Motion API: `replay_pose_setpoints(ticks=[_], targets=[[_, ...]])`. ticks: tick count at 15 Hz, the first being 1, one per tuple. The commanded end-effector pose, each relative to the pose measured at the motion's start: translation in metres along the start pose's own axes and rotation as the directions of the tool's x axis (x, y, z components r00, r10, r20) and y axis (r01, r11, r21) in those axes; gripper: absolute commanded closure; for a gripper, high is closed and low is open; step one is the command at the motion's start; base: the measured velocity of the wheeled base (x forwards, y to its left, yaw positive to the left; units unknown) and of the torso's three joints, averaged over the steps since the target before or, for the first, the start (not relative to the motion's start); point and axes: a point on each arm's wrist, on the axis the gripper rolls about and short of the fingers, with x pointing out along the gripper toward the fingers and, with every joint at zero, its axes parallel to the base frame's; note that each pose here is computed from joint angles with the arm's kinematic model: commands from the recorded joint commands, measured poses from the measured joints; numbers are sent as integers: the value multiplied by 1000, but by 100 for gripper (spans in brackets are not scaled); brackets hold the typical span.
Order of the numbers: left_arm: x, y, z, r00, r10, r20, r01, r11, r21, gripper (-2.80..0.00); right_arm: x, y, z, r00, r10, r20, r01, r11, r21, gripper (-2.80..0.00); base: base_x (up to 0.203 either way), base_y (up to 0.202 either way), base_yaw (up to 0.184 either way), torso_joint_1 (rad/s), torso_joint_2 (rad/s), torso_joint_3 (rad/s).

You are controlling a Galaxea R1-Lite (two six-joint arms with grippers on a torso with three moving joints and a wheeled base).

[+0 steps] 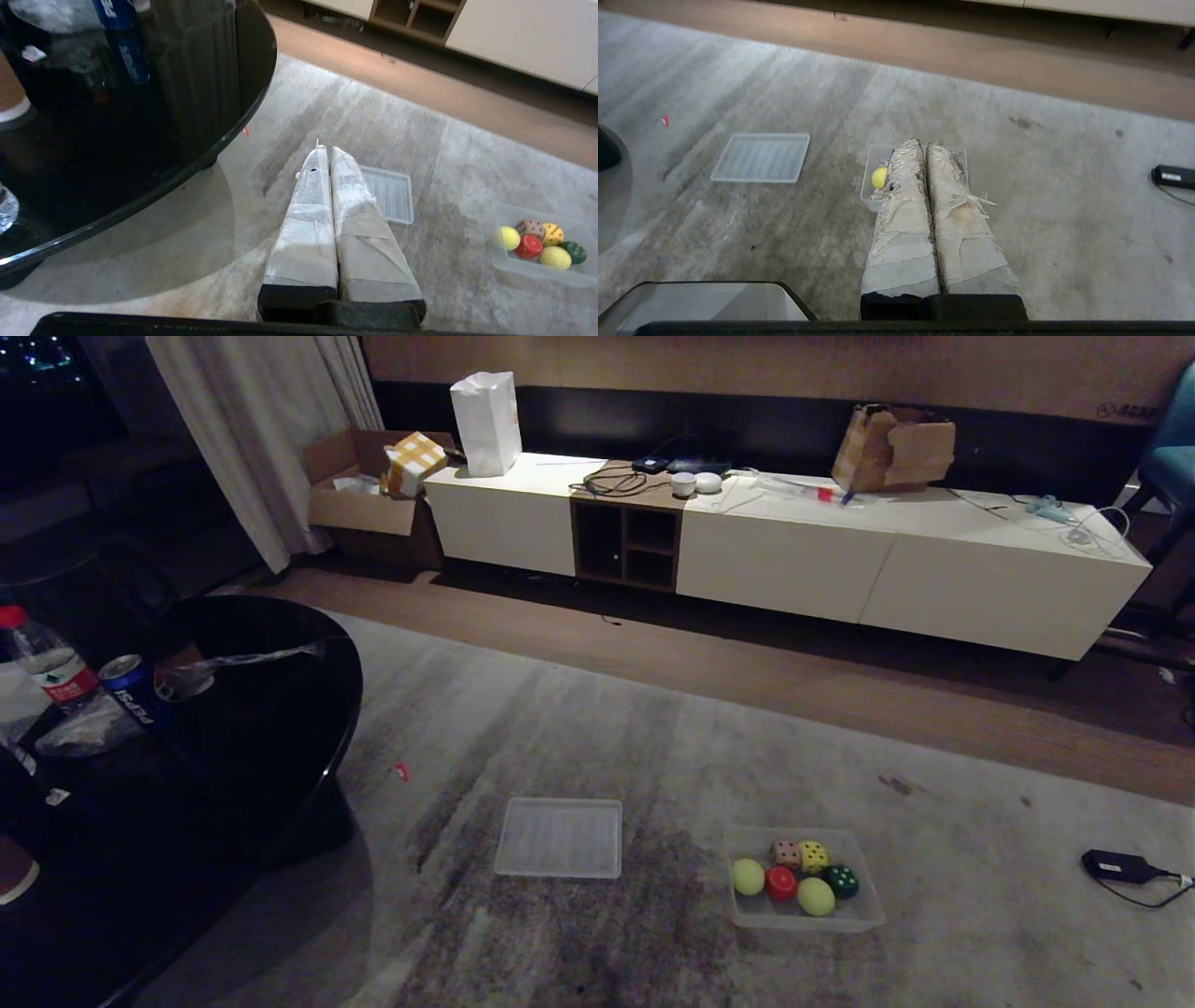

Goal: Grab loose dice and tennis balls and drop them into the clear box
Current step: Close the lid

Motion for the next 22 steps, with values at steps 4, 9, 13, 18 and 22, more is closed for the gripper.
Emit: replay_pose_setpoints(ticks=[4,9,13,18,22], targets=[[0,0,-1,1000,1,-4,-1,1000,2,0,0,0,0,1000,2,-2,-2,1000,-1,0,0,0,0,2,8,183],[0,0,-1,1000,1,-4,-1,1000,3,0,0,0,0,1000,1,-2,-1,1000,-1,0,0,0,0,2,5,31],[0,0,-1,1000,1,-4,-1,1000,3,0,0,0,0,1000,1,-4,-1,1000,-1,0,0,0,0,0,0,0],[0,0,-1,1000,1,-4,-1,1000,3,0,0,0,0,1000,-1,-4,1,1000,-1,0,1,-4,95,2,1,0],[0,0,-1,1000,1,-4,-1,1000,2,0,0,0,0,1000,-1,-4,1,1000,0,0,2,-8,164,1,3,3]])
